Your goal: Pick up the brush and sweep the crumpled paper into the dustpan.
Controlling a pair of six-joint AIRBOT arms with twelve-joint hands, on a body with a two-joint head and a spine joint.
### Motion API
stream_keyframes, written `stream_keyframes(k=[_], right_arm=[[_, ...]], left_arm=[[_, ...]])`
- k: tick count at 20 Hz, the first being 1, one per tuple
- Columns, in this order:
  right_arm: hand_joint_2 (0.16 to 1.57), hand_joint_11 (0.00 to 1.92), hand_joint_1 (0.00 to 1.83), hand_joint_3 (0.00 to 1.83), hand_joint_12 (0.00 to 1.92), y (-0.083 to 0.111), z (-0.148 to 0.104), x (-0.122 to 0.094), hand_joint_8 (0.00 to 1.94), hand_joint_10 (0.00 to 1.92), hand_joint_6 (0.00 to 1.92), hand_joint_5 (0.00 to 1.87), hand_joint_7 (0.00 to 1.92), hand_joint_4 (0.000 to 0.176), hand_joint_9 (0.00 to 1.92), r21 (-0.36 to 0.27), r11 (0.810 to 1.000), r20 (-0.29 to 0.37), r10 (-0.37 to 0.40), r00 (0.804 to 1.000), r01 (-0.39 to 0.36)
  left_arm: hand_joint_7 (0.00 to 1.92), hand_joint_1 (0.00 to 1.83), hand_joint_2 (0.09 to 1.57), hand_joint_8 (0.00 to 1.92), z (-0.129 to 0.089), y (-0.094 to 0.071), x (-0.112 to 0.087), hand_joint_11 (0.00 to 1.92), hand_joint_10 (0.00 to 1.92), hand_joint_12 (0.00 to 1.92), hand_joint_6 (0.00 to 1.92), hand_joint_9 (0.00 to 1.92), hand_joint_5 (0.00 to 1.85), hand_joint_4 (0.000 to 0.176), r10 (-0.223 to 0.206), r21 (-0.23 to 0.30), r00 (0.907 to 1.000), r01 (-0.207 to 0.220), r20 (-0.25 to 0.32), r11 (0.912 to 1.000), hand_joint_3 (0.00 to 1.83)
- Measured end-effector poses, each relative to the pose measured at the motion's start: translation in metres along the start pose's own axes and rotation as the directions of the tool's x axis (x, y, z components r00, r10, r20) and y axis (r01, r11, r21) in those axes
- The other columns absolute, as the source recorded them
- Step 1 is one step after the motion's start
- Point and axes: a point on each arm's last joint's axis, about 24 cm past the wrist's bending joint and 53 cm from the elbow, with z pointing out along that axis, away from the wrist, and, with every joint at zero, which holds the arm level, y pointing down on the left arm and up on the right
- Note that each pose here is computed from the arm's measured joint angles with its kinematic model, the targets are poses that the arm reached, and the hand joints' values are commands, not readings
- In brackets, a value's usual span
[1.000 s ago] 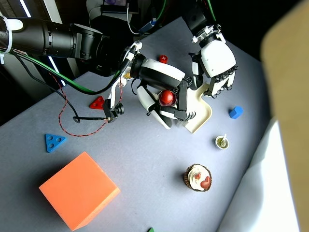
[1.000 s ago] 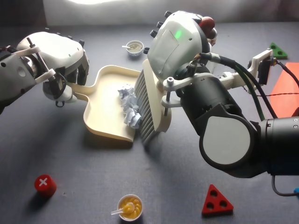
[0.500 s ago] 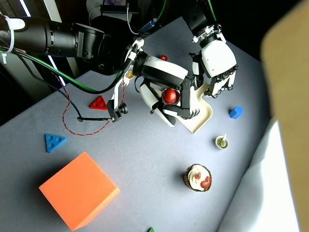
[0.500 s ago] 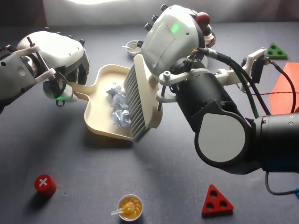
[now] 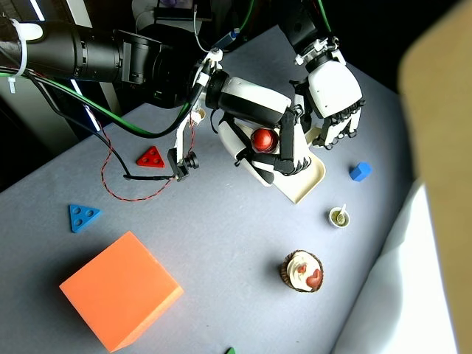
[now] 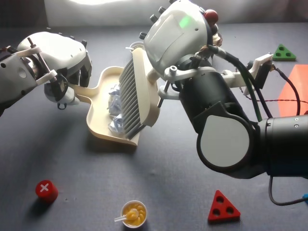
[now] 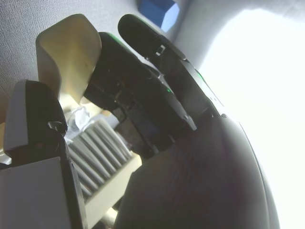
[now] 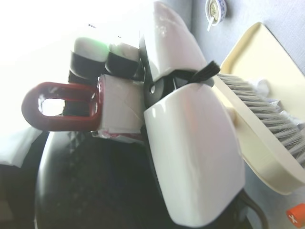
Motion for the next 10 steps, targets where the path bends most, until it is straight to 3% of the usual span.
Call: stream_keyframes(k=[3, 10], right_arm=[[1.19, 1.2, 1.64, 0.0, 1.92, -0.01, 0.0, -0.012, 1.94, 1.92, 1.92, 0.93, 0.99, 0.176, 1.08, 0.016, 1.0, 0.041, -0.01, 0.999, 0.009], [1.19, 1.22, 1.65, 0.0, 1.92, -0.038, -0.003, -0.013, 1.94, 1.92, 1.92, 0.95, 1.01, 0.176, 1.1, 0.05, 0.999, 0.03, -0.015, 0.999, 0.013]], left_arm=[[1.23, 1.25, 1.04, 0.5, 0.0, 0.0, 0.0, 0.74, 0.0, 0.78, 0.88, 1.18, 1.08, 0.008, 0.001, 0.0, 1.0, -0.001, 0.0, 1.0, 0.0], [1.2, 1.25, 1.06, 0.52, 0.0, 0.0, 0.001, 0.75, 0.0, 0.76, 0.95, 1.17, 1.06, 0.0, 0.003, 0.002, 1.0, -0.003, -0.004, 1.0, 0.0]])
